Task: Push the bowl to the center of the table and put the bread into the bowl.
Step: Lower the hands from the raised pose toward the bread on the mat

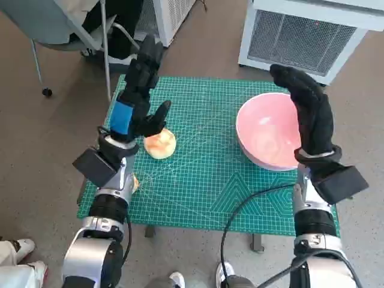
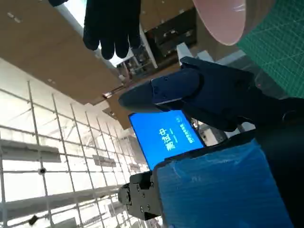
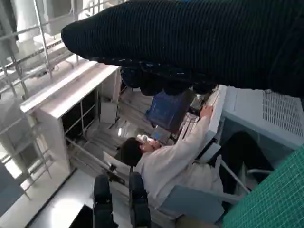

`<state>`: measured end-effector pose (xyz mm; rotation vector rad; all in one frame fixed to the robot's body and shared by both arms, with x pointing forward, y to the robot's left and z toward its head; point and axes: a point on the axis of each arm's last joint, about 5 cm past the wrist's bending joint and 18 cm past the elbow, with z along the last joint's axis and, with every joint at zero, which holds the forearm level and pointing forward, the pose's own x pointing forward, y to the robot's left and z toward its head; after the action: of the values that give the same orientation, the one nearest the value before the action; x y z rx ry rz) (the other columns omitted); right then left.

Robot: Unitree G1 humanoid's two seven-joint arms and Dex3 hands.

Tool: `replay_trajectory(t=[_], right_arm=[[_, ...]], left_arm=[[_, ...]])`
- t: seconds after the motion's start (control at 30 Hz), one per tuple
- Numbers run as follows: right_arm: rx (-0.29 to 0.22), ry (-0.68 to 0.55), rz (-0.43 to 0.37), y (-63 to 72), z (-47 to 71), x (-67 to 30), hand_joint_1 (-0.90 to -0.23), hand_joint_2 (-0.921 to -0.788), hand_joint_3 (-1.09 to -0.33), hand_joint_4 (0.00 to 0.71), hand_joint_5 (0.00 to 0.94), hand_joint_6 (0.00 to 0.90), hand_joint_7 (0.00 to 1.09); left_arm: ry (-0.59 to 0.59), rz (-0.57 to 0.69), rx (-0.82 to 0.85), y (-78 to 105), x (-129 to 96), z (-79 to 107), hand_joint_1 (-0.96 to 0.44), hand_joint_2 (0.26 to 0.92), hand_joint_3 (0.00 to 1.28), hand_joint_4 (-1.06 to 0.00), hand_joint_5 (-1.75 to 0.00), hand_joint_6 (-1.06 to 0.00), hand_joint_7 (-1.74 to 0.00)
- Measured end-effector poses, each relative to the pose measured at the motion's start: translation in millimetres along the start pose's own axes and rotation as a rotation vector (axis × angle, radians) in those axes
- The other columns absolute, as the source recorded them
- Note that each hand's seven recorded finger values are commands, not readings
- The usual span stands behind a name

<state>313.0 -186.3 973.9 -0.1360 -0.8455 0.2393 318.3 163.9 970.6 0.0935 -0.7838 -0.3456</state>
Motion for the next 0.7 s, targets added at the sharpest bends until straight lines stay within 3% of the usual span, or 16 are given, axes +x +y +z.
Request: replay_trajectory(t=[0.7], right_arm=[[-0.002,0.018,0.052,-1.9,0.1,13.7,-0.753,-0.921,-0.769,0.174,0.000,0.252,0.00]], left_arm=[[-0.006,0.049,-0.027,-1.4,-8,-2.5,-0.73,0.921,0.54,-0.09,-0.02,-0.10,-0.04]])
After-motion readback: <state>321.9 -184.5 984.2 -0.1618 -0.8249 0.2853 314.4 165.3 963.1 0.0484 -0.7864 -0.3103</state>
